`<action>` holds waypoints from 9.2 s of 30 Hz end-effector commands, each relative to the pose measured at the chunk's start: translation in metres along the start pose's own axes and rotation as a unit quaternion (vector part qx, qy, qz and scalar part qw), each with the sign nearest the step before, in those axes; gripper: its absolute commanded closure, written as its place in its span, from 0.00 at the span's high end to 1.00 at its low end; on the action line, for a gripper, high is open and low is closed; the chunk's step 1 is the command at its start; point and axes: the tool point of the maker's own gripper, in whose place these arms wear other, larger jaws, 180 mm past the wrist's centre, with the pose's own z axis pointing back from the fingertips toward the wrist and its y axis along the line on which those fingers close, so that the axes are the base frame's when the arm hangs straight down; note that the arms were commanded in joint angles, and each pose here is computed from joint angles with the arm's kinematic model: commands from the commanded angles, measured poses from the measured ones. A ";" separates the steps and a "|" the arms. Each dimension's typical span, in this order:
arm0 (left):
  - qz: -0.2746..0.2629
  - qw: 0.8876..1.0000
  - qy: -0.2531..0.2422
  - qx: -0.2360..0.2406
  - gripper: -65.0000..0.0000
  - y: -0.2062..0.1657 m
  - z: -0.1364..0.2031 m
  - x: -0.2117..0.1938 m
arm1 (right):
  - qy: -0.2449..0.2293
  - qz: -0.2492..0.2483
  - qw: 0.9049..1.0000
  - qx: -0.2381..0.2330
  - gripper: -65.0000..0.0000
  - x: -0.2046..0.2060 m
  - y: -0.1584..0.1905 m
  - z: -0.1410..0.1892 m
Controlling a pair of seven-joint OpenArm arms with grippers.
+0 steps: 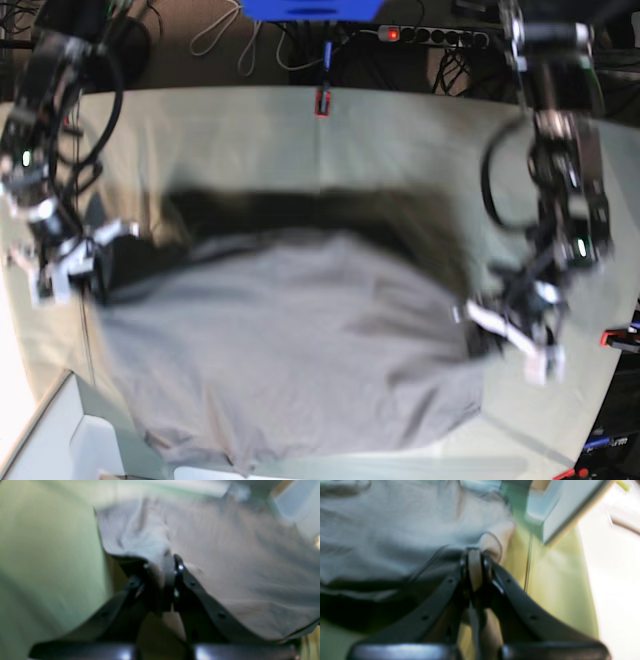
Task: Layout the t-shirt on the table in an organized manner, then fold the t-shirt properly
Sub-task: 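Lift the shirt with both grippers and fling it flat onto the table, then hold the shirt edge with both grippers and pull it taut, then release and regrasp the shirt corner with the left gripper, smoothing it, then lift the shirt edge with both grippers and pull it taut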
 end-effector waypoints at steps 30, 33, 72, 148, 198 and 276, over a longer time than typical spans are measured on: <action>0.159 0.974 0.093 0.133 0.26 0.102 0.052 -0.131 | 0.122 -0.030 0.992 -0.033 0.55 -0.100 -0.021 0.024; 0.162 0.972 0.103 0.135 0.48 0.100 0.058 -0.142 | 0.124 -0.039 0.990 -0.051 0.57 -0.104 -0.031 0.031; 0.215 0.957 0.142 0.135 0.62 0.097 0.041 -0.182 | 0.220 -0.101 0.970 0.009 0.58 -0.187 0.035 0.056; 0.219 0.935 0.186 0.208 0.37 0.081 0.104 -0.205 | 0.135 -0.073 0.987 -0.037 0.00 -0.116 0.017 0.090; 0.279 0.917 0.167 0.232 0.19 0.114 0.072 -0.196 | 0.128 -0.071 0.988 -0.038 0.00 -0.111 0.014 0.087; 0.263 0.901 0.024 0.344 0.00 0.172 0.235 -0.132 | 0.191 -0.111 0.975 0.021 0.00 -0.142 0.078 0.155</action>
